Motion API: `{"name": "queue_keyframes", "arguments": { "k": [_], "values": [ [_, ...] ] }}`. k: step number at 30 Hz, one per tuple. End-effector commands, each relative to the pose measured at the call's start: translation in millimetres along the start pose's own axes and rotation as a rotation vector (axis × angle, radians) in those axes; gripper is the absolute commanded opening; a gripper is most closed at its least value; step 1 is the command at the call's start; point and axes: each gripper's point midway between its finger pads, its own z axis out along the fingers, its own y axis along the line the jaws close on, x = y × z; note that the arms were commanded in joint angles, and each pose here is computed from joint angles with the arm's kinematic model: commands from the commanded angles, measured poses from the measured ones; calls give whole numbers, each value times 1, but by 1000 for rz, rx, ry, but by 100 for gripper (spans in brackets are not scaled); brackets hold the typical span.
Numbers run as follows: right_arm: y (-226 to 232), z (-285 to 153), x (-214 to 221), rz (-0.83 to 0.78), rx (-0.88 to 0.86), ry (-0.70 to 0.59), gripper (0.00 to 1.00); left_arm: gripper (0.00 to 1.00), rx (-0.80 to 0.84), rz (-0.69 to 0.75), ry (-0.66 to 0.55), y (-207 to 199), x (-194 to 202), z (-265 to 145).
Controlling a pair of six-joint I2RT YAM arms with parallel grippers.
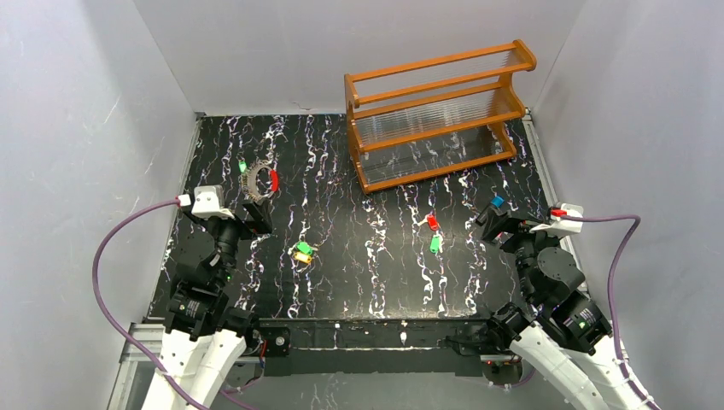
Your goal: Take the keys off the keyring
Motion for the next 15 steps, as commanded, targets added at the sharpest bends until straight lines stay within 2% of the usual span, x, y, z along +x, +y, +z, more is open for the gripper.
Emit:
{"name": "queue_keyframes", "arguments": {
  "k": [1, 6, 15],
  "values": [
    [2, 0, -8, 26, -9, -33, 99, 98, 7, 9, -8, -1, -3, 1],
    [4, -1, -9, 32, -24, -38, 99, 98, -42, 22, 63, 5, 13, 13],
    [9, -3, -9, 37, -61, -39, 99, 98, -64, 34, 352, -10, 50, 68]
  ]
}}
